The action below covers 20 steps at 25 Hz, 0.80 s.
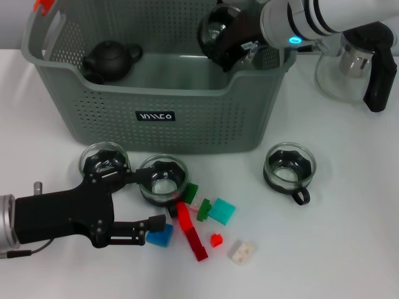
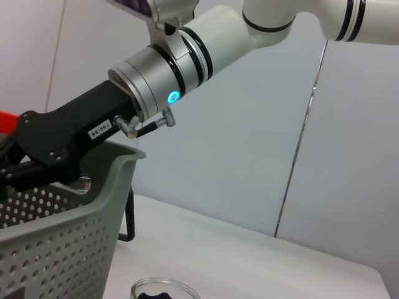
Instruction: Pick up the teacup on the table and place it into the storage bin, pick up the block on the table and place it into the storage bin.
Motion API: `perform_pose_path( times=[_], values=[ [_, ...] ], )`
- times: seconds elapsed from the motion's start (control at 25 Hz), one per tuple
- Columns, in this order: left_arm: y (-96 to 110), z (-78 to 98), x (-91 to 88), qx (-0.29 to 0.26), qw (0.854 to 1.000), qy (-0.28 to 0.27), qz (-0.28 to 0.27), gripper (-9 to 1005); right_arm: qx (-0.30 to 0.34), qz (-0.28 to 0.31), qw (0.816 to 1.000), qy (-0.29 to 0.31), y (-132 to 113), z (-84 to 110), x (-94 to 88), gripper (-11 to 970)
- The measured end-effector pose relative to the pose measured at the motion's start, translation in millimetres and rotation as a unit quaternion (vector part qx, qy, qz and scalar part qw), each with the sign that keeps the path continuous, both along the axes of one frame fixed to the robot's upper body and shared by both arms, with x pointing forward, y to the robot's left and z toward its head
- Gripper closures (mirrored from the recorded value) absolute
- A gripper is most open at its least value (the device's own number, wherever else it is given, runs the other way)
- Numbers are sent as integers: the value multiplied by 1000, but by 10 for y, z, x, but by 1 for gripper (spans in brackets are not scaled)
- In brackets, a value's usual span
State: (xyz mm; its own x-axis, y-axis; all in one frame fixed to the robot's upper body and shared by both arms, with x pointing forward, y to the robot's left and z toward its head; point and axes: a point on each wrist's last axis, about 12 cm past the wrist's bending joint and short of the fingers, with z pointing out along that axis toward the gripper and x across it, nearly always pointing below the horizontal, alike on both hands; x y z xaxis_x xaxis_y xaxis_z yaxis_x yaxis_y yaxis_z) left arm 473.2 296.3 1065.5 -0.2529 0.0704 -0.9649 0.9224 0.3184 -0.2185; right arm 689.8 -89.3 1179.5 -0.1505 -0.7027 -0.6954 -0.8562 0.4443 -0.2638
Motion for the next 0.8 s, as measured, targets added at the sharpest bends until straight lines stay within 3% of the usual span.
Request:
perform_pose_path(
  times=[0.8],
  values=[
    [4, -7, 6, 3, 1000, 1, 3, 48, -6, 1, 1000, 14, -27, -63, -34, 891]
  ],
)
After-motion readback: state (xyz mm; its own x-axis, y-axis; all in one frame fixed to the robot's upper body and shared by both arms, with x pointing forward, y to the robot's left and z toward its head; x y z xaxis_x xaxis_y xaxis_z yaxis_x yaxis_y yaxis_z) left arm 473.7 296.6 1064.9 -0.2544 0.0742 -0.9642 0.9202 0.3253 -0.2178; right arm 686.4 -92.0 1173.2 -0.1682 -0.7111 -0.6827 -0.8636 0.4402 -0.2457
